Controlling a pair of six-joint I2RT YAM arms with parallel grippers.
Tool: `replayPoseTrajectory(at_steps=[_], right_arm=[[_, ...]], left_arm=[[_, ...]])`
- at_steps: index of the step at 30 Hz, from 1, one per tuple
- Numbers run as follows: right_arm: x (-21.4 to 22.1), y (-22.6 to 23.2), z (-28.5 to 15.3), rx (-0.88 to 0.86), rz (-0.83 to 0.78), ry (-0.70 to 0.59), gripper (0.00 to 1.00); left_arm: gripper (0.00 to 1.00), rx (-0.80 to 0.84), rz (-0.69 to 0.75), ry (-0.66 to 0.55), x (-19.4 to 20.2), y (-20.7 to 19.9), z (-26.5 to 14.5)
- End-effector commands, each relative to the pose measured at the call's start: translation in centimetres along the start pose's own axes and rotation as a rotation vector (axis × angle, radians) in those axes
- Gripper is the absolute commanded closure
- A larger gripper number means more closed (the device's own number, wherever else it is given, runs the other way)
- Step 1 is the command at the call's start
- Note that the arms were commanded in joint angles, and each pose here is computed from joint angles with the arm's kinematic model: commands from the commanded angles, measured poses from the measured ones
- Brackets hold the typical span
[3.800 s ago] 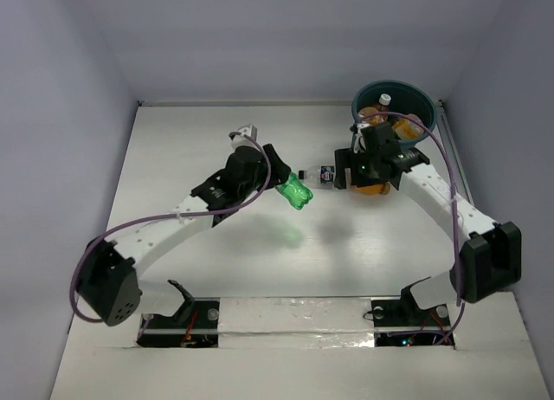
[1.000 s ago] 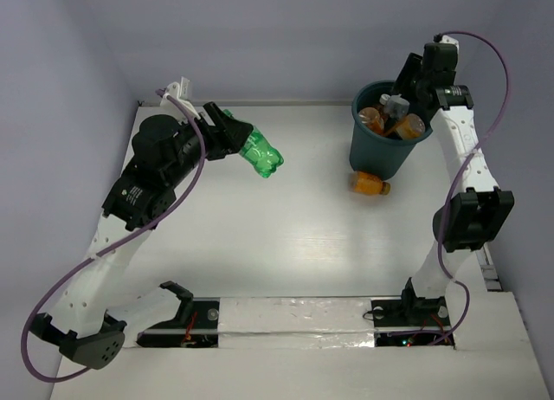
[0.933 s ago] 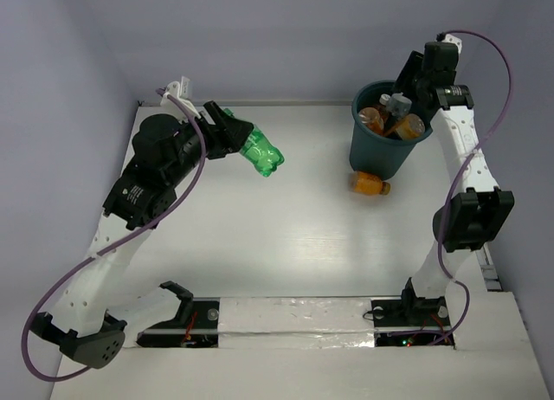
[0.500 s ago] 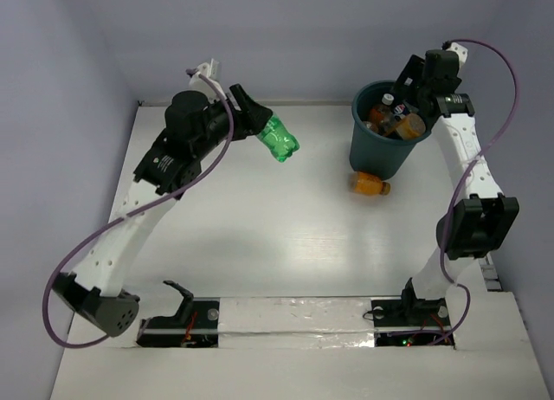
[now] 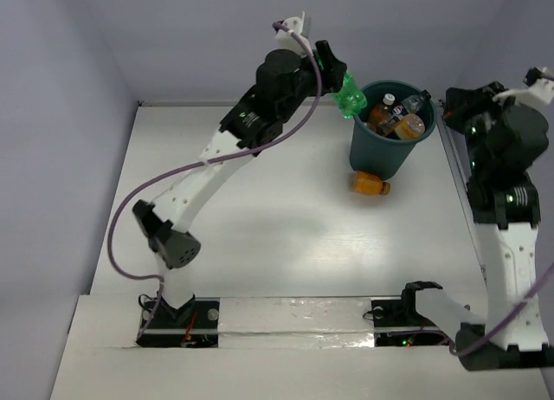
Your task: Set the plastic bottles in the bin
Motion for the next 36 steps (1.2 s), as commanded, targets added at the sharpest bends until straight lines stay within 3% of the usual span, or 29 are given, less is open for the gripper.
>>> replayPoseTrajectory(at_steps=[1, 9, 12, 16, 18, 19, 22, 24, 30, 34, 36], right_arm=[[2.3, -0.1, -1.8, -0.110, 0.036, 0.066, 0.96], [5.2, -1.1, -9.3, -0.210, 0.090, 0.163, 0.95], [7.6, -1.7, -10.1, -0.229, 0.092, 0.243, 0.95], [7.9, -2.1, -11.4, -0.230, 0.063, 0.244, 0.95], [8.1, -2.2, -11.6, -0.238, 0.044, 0.259, 0.95], [8.2, -2.3, -11.6, -0.238, 0.035, 0.263, 0.94], [9.1, -2.9, -11.3, -0.216, 0.007, 0.284, 0.92], [9.6, -3.1, -11.1, -0.217, 0.005, 0.282, 0.91], [14.5, -5.5, -9.9, -0.169, -0.028, 0.411, 0.90], [18.0, -7.4, -9.6, -0.076, -0.009, 0.518, 0.89], [20.1, -8.2, -9.3, -0.020, 0.075, 0.551, 0.83]], left_arm=[[0.84, -0.055, -0.018, -0.192, -2.0, -1.0, 3.2], [0.83, -0.138, -0.086, -0.358, 1.6, -2.3, 8.7], [0.82, -0.118, -0.128, -0.373, 3.7, -3.0, 9.7], [0.78, -0.116, -0.086, -0.353, 7.0, -3.7, 11.7], [0.65, -0.111, -0.074, -0.328, 8.7, -3.9, 12.2], [0.42, -0.115, -0.070, -0.319, 9.1, -3.8, 12.3], [0.13, -0.105, -0.067, -0.313, 8.9, -3.9, 12.0], [0.07, -0.097, -0.042, -0.325, 7.9, -4.1, 11.4], [0.07, -0.003, -0.017, -0.392, 1.3, -6.3, 7.0], [0.20, 0.057, -0.004, -0.323, -0.9, -6.3, 2.0], [0.27, 0.081, -0.005, -0.256, 0.1, -5.7, 0.4]])
Point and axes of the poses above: each gripper's point midway between its finger pads, its own z axis out along the fingers, its own y axis along the line the jaws close on, x = y × z, the point moved 8 cm from there along -z, back along the fingers
